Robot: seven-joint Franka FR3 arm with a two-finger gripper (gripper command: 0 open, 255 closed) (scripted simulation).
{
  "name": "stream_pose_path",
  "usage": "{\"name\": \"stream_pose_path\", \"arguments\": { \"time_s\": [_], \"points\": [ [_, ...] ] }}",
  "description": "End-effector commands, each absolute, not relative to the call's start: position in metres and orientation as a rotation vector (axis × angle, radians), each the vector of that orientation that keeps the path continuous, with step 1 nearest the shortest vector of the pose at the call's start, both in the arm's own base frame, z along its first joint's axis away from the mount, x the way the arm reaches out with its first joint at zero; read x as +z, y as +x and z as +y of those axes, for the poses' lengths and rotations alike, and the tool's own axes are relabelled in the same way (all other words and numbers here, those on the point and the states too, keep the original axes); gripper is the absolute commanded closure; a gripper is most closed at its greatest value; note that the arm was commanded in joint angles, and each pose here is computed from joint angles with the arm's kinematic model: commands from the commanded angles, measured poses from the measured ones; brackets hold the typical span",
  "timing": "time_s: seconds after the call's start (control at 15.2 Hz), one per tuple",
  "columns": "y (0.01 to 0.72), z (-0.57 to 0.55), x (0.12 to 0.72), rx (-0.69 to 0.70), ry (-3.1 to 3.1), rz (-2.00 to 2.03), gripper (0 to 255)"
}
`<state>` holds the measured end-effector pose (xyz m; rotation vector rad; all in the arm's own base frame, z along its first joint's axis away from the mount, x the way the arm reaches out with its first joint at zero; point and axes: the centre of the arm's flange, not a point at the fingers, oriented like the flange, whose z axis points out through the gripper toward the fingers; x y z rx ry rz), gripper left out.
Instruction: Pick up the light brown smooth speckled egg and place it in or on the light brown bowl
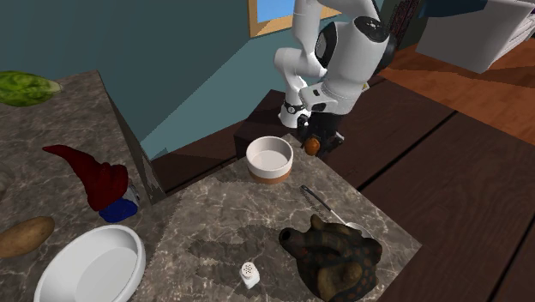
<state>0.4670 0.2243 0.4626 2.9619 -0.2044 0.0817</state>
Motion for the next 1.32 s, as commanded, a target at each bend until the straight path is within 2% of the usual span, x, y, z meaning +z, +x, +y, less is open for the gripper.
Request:
{"name": "stream_pose_path", "arguments": {
  "time_s": [0.0, 0.59, 1.25],
  "points": [
    [0.465, 0.201, 0.463, 0.082, 2.962, -0.203, 255],
    [0.450, 0.079, 0.464, 0.082, 2.962, -0.203, 255],
    [0.450, 0.079, 0.411, 0.082, 2.962, -0.203, 255]
  ]
}}
